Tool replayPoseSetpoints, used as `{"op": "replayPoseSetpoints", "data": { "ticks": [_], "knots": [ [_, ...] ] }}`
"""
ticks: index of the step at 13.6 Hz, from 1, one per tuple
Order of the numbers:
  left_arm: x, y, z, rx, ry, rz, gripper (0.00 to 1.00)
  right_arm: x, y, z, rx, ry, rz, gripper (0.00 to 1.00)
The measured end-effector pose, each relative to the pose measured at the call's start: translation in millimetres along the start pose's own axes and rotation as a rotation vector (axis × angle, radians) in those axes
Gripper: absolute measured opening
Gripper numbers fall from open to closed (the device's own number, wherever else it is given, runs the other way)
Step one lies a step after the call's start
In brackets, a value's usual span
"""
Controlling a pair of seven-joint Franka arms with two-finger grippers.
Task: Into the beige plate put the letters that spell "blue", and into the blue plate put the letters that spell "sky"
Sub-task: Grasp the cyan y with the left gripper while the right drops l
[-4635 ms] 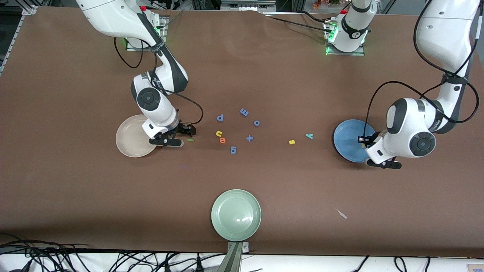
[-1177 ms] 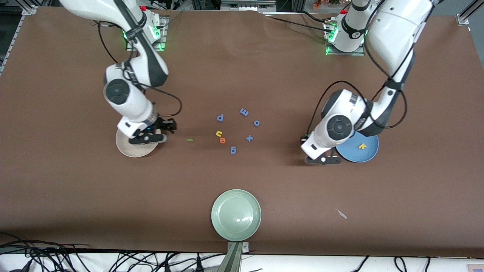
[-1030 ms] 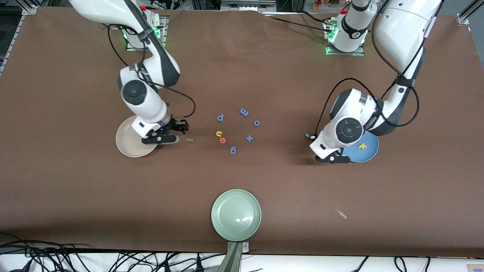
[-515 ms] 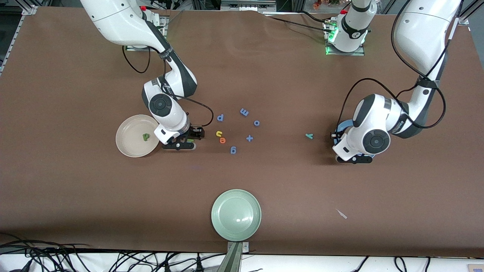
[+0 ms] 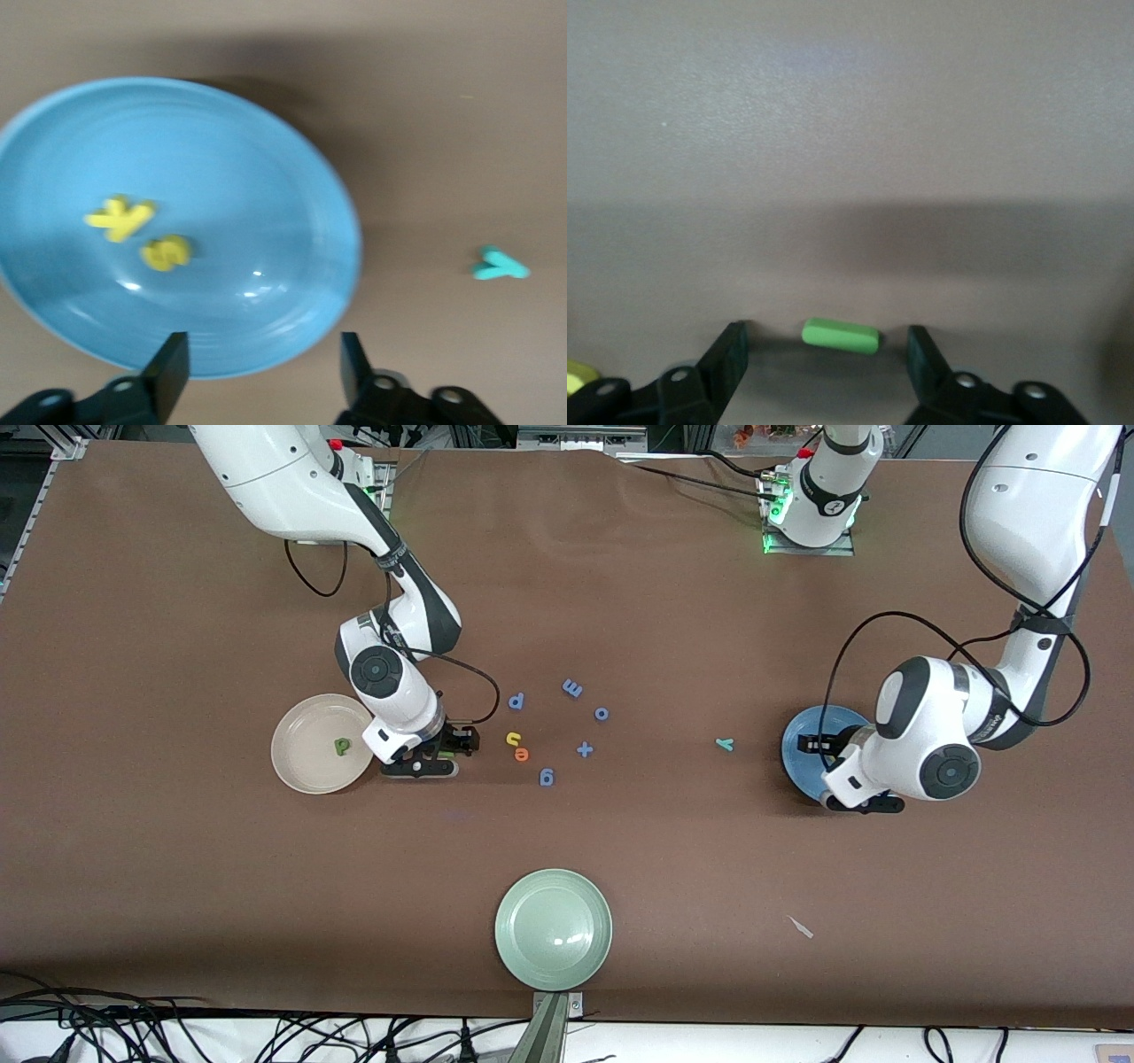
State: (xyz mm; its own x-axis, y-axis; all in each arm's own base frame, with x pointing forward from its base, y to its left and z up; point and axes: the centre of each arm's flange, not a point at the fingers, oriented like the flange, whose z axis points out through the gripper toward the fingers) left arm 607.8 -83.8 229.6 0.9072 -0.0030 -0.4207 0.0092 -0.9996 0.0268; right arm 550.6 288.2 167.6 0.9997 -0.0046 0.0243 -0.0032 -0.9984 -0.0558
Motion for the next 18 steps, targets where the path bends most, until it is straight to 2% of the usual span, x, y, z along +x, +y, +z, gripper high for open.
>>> {"op": "replayPoseSetpoints", "data": {
  "ticks": [1, 2, 4, 5, 7, 9, 12, 14, 16, 18],
  "knots": [
    [-4, 22, 0, -0.003, -0.001, -0.038, 0.95, 0, 1, 1, 0.0, 0.001, 0.001, 0.82],
    [-8, 43, 2, -0.001, -0.004, -0.083, 1.0, 0, 1, 1, 0.0, 0.001, 0.001, 0.81],
    [-16, 78, 12, 0.017, -0.014, -0.159, 1.0, 1, 1, 0, 0.001, 0.003, 0.002, 0.78],
    [-18, 91, 19, 0.023, -0.012, -0.206, 1.0, 1, 1, -1, 0.002, 0.007, 0.002, 0.69],
    [-18, 111, 31, 0.018, 0.011, -0.32, 1.0, 2, 0, -4, 0.005, 0.011, 0.002, 0.42],
    [-16, 122, 42, -0.016, 0.06, -0.427, 1.0, 2, 0, -11, 0.007, 0.016, 0.001, 0.37],
    [-14, 125, 65, -0.097, 0.154, -0.507, 0.97, 2, 2, -12, 0.003, 0.013, 0.001, 0.37],
    [-17, 124, 76, -0.113, 0.168, -0.525, 0.93, 6, 10, -22, -0.016, -0.007, -0.013, 0.37],
    [-17, 123, 77, -0.117, 0.173, -0.53, 0.76, 18, 36, -53, -0.041, -0.044, -0.062, 0.36],
    [-16, 121, 77, -0.119, 0.175, -0.534, 0.74, 31, 82, -92, -0.052, -0.07, -0.113, 0.36]
  ]
}}
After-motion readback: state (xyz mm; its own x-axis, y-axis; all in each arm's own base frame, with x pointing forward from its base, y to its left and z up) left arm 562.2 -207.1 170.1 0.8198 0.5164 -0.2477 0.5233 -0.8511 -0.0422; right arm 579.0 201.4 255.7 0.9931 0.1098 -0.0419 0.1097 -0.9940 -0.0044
